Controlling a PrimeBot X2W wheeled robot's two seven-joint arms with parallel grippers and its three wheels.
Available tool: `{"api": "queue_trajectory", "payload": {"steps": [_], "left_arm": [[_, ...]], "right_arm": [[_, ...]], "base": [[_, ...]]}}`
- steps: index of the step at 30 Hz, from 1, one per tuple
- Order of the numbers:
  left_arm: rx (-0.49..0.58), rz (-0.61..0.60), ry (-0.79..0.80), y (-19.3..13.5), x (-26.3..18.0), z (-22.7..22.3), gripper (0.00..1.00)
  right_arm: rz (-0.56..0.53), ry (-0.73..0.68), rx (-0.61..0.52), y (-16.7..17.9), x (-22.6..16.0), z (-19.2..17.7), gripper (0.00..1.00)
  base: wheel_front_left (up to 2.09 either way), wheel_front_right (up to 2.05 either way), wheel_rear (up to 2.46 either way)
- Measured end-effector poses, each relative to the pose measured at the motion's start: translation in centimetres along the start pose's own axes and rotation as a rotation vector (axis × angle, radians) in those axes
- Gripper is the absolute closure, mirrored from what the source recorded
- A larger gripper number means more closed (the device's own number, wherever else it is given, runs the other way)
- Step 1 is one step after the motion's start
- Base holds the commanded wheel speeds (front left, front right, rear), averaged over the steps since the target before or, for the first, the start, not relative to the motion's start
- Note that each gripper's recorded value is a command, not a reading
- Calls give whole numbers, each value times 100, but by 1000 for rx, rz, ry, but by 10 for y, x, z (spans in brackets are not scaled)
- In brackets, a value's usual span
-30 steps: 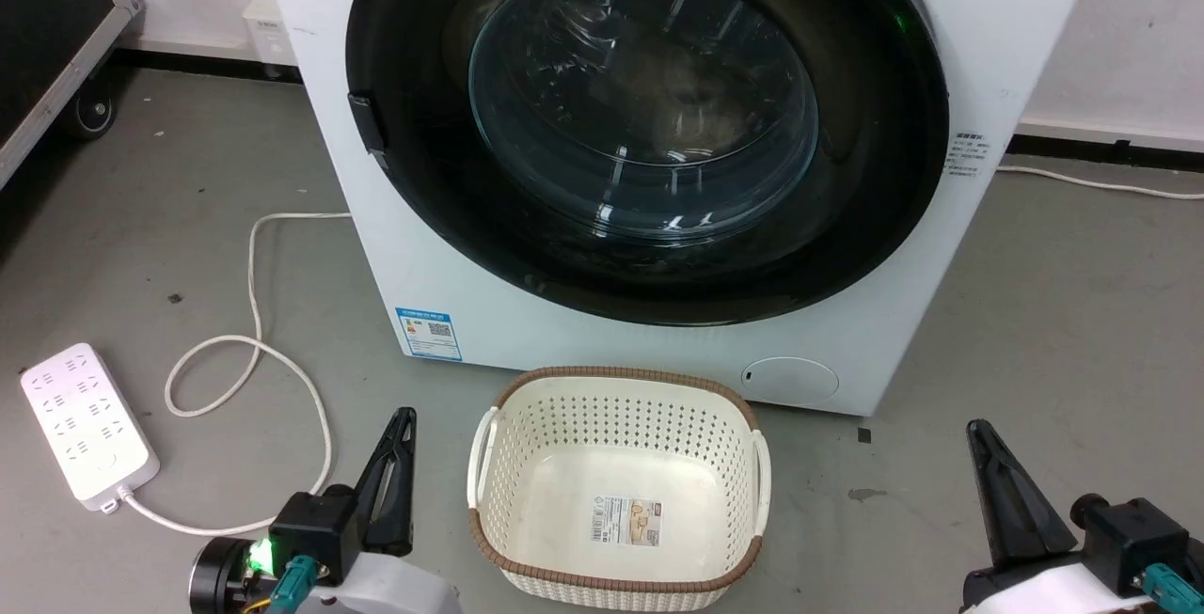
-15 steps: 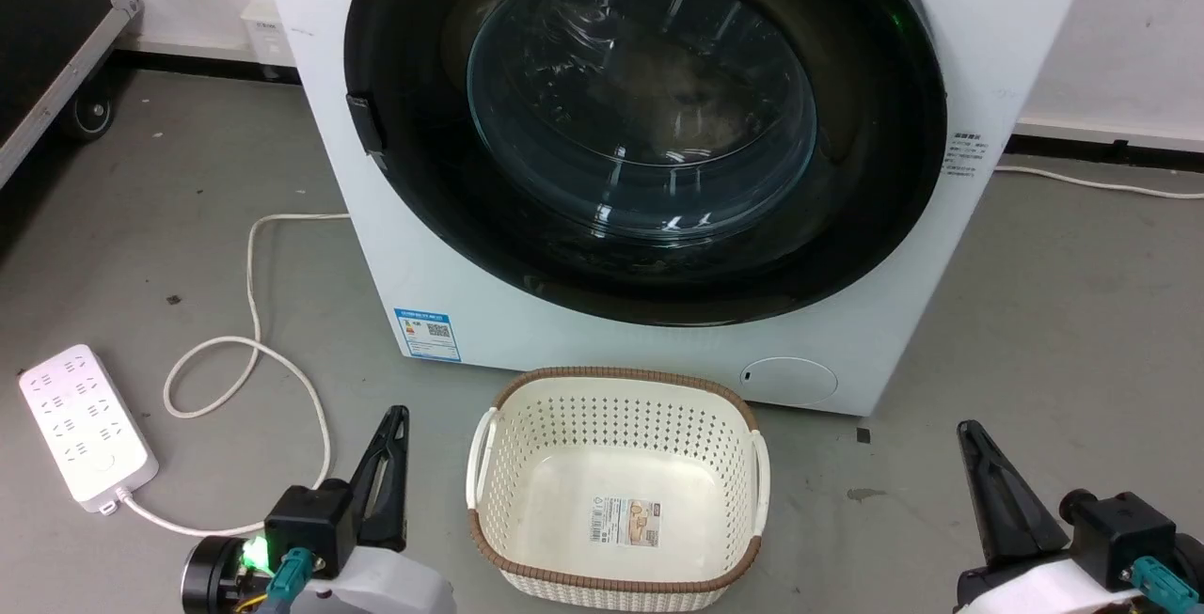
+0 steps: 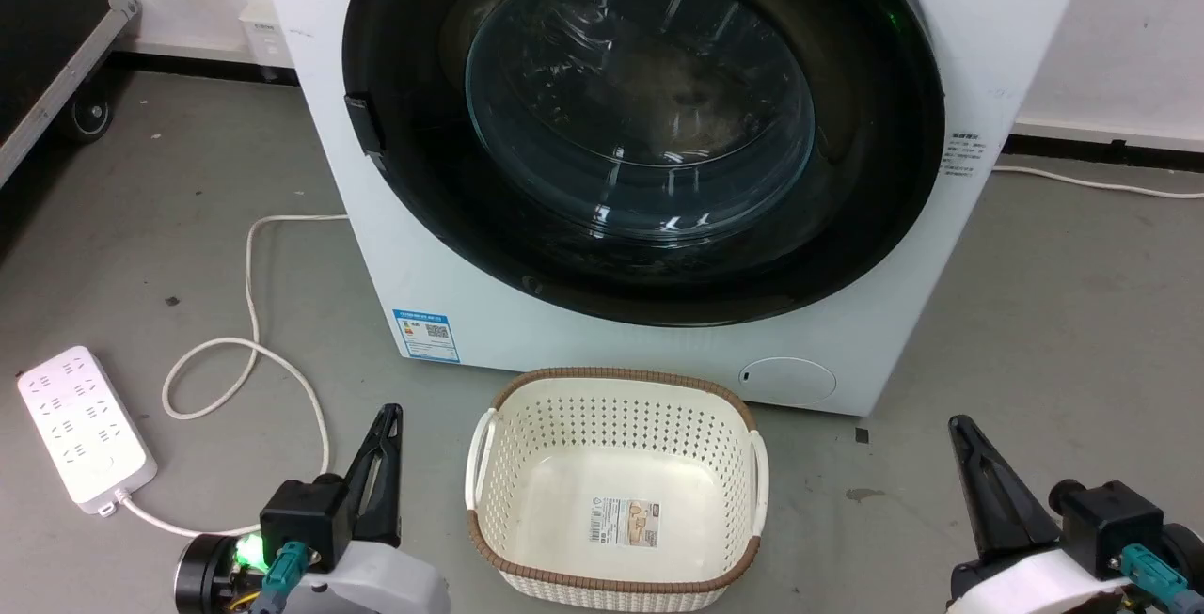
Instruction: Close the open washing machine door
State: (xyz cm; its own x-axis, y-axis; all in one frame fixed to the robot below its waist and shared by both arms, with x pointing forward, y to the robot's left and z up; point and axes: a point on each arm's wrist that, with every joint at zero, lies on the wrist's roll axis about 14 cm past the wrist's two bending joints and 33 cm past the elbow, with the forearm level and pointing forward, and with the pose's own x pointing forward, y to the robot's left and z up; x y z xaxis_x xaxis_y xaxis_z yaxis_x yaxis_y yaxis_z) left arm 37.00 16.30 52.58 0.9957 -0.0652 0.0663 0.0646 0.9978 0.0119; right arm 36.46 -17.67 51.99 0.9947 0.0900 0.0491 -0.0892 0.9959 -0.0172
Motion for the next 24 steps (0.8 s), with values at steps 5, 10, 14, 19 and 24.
{"api": "queue_trajectory", "payload": {"steps": [5,10,14,19,24], "left_arm": [[4,3,6,1,0,0,100],[4,6,11,1,1,0,100],[4,10,18,2,1,0,100],[10,17,22,3,1,1,100],[10,21,25,4,1,1,100]], "right_arm": [[4,12,-2,1,0,-1,100],[7,16,-2,2,0,-1,100],[11,24,-8,4,0,-2,100],[14,26,-9,5,1,-1,100],[17,33,-9,6,1,-1,100]], "base": [[0,0,0],[0,0,0],[0,0,0],[0,0,0],[0,0,0]]}}
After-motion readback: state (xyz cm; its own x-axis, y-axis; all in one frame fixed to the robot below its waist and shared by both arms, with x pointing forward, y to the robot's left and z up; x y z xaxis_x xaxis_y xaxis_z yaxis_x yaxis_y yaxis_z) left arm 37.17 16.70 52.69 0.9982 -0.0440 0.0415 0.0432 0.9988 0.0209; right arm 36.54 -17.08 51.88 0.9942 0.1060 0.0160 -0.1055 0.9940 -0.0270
